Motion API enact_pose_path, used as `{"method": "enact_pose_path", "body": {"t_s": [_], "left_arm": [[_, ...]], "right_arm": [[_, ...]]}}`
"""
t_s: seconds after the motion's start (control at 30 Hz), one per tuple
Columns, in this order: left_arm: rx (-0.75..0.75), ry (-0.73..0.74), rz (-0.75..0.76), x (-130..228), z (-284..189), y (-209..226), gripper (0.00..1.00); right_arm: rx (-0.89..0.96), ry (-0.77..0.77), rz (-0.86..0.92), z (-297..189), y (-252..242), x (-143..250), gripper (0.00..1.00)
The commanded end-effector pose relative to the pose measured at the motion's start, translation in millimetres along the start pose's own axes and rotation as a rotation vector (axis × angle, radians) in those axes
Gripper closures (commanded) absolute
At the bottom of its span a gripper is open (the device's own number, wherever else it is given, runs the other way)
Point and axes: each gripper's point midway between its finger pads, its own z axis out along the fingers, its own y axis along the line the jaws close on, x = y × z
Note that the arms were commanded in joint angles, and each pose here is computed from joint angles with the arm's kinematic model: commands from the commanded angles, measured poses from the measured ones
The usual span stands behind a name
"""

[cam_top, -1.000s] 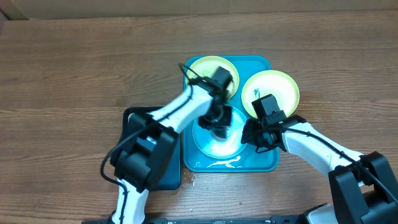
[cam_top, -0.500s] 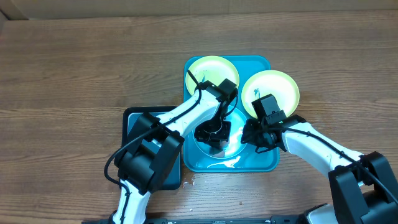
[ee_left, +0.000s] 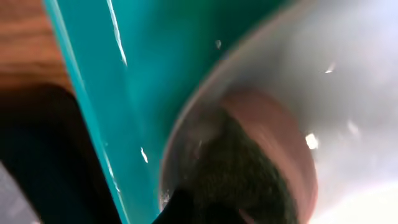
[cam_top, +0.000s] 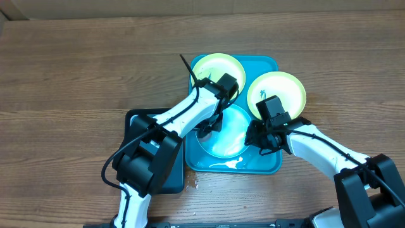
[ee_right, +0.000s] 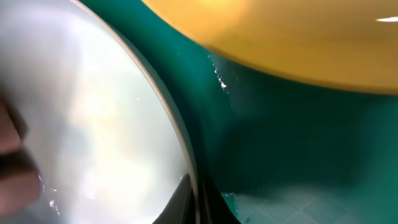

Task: Clean dirty plates on tray and stack at the side
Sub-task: 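Return the sponge to the black tray with the left gripper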

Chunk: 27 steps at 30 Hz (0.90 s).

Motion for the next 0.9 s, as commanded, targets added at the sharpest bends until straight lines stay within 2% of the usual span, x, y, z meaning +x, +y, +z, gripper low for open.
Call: {"method": "enact_pose_path", "body": {"t_s": [0.0, 0.1, 0.2, 0.27, 0.37, 0.47, 0.67, 0.87], "left_arm": [[-0.25, -0.065, -0.071, -18.6, 11.7, 59.5, 0.96], [-0.216, -0.081, -0.104, -23.7, 7.0, 55.7, 0.96], [-0.087, -0.065, -0.116, -27.0, 9.0, 33.9, 0.96], [0.064, -0.031, -0.122, -26.2, 9.7, 7.3, 0.96], [0.37, 0.02, -0.066, -24.9, 1.2, -49.2, 0.96], [0.538, 0.024, -0.022, -24.4, -8.9, -88.1, 0.95], [0.647, 0.08, 0.055, -4.8, -6.2, -131.3, 0.96], [0.649, 0.145, 0.047, 7.4, -7.4, -127.1, 0.95]], "right_arm": [[0.13, -0.029, 0.027, 6.1, -31.7, -2.9, 0.96], [0.13, -0.029, 0.028, 6.1, -31.8, -2.8, 0.96], [0.131, -0.029, 0.024, 6.1, -31.9, -2.8, 0.96], [0.133, -0.026, 0.024, 6.0, -32.3, -2.2, 0.96], [0.135, -0.023, 0.024, 6.0, -33.0, -1.4, 0.96], [0.136, -0.024, 0.024, 6.0, -33.0, -1.6, 0.96], [0.14, -0.022, 0.024, 5.8, -33.9, -1.1, 0.96], [0.14, -0.022, 0.025, 5.8, -34.0, -1.0, 0.96]]}}
